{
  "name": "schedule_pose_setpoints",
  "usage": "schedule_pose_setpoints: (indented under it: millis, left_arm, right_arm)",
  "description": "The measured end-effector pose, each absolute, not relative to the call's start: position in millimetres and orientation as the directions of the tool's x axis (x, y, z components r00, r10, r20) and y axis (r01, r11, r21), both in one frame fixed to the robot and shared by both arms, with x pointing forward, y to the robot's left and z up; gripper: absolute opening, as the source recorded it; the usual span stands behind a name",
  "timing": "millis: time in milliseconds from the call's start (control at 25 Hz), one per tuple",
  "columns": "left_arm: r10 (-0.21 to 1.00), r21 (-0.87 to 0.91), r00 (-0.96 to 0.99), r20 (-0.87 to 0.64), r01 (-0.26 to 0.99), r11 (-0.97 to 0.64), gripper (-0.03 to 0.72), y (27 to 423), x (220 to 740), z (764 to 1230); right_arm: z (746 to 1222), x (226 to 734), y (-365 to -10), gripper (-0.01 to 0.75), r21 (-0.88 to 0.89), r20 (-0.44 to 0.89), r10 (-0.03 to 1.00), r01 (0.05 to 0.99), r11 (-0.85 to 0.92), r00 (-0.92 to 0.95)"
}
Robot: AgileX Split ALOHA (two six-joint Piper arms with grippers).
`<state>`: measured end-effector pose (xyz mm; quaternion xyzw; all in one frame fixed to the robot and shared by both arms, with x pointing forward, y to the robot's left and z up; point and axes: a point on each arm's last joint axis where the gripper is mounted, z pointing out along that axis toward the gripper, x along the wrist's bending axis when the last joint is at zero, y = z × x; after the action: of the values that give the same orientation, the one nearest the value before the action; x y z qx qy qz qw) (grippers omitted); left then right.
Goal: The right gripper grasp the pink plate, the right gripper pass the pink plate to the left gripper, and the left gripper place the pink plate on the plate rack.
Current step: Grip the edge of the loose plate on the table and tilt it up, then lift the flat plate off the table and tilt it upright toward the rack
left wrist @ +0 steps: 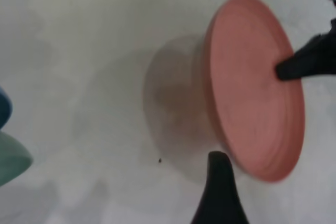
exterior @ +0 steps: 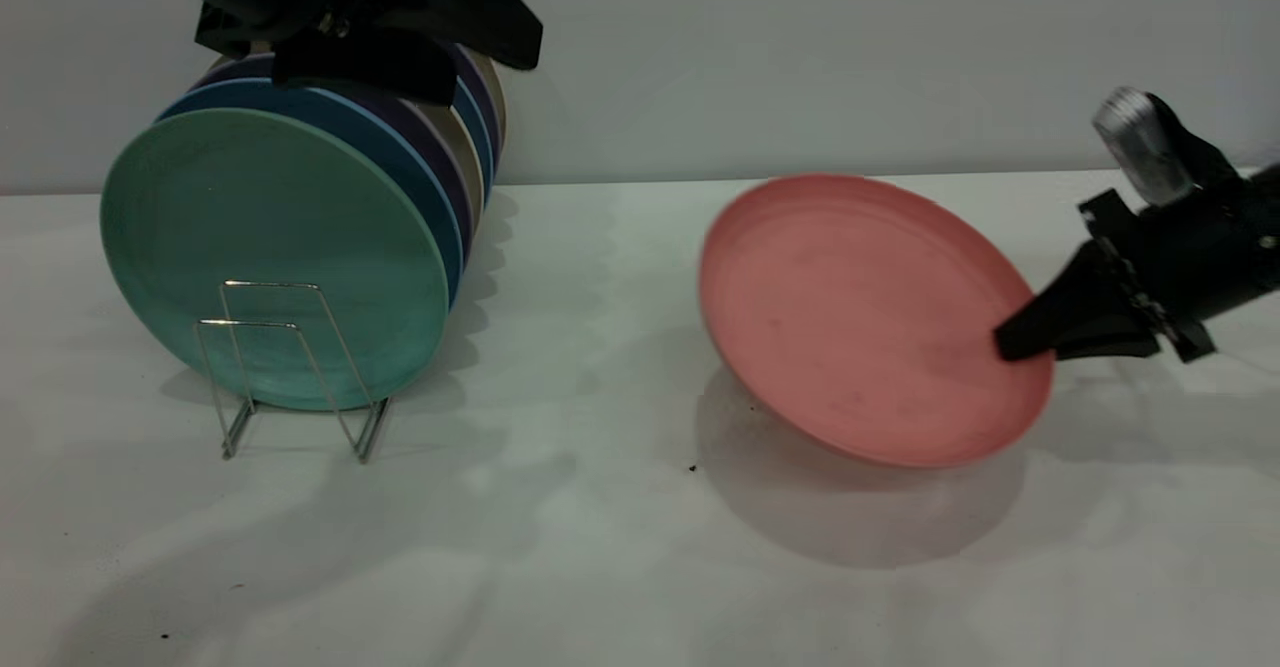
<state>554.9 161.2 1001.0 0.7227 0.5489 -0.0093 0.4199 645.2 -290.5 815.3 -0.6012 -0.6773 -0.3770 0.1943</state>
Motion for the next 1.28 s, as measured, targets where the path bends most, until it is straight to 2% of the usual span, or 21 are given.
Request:
schedule_pose_setpoints:
  millis: [120,360,720,1120,1280]
  left_arm:
    - [0.78,0.586,0.392,-0.488,0.81,-0.041,0.59,160,555,999]
    - [0.769,0.522,0.391,-0.506,0.848,-0.088,0.59,157,556,979]
    - [0.784,0.517,0.407,-0.469,0.846,-0.13,0.59,156,565,968]
    - [0.76,0.471,0.322,-0.565,0.882,-0.023,0.588,147,581,942]
    - [0.751,0.469,0.314,-0.582,0.883,-0.006,0.528,145,584,937]
  right_arm:
    - [820,645,-269,0.015,0.297,0.714,0.653,0.954,0.048,-0.255]
    - [834,643,-231,0.015,0.351,0.752,0.559,0.93,0.11,-0.35]
    - [840,641,-226,0.015,0.35,0.794,0.498,0.932,0.098,-0.35]
    - [842,642,-224,0.015,0.353,0.808,0.475,0.932,0.084,-0.349]
    - [842,642,-224,0.015,0.353,0.809,0.474,0.932,0.082,-0.348]
